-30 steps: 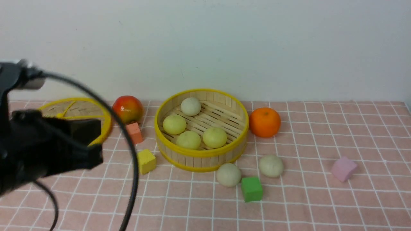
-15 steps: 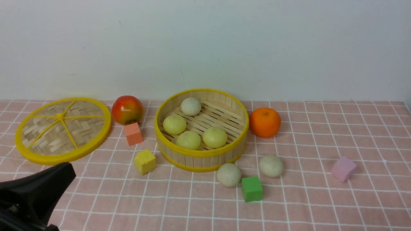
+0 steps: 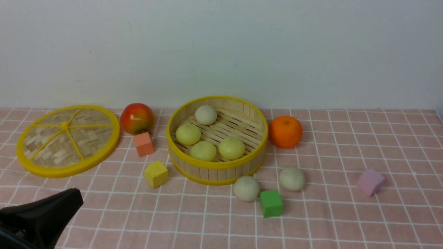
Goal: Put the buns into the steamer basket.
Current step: Use the right arm to grab a steamed stuffed bun
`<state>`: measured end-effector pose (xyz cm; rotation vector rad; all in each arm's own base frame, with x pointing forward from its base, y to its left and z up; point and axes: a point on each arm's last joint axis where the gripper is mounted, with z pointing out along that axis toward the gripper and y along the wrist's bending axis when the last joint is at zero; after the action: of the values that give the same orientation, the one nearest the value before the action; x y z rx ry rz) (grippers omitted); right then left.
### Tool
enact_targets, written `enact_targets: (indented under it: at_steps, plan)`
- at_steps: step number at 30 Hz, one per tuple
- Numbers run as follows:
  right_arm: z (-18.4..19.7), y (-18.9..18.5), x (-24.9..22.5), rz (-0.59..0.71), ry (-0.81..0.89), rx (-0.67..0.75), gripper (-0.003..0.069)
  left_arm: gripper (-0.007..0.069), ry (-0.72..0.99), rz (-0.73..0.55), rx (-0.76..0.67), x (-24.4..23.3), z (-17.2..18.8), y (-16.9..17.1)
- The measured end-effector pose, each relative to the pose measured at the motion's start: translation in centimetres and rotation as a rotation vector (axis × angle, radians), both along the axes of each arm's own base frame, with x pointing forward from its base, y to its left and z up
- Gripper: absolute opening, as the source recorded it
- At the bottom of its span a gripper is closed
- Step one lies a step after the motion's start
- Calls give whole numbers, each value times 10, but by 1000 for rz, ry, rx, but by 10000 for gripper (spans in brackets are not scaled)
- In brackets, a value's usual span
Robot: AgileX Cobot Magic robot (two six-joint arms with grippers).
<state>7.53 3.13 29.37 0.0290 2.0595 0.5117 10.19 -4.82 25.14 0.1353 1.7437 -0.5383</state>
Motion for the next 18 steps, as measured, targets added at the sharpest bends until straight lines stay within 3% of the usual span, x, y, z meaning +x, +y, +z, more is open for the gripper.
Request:
enact_targets:
  at_steps: [4, 7, 12, 18]
  plan:
    - [16, 9, 52, 125, 284, -173, 2, -13, 1, 0, 0, 0, 0, 0]
    - [18, 17, 98, 163, 419, -215, 1, -13, 2, 0, 1, 0, 0, 0]
    - [2, 49, 166, 272, 550, -279, 1, -13, 2, 0, 1, 0, 0, 0]
    - [-14, 96, 218, 350, 590, -381, 5, -13, 2, 0, 1, 0, 0, 0]
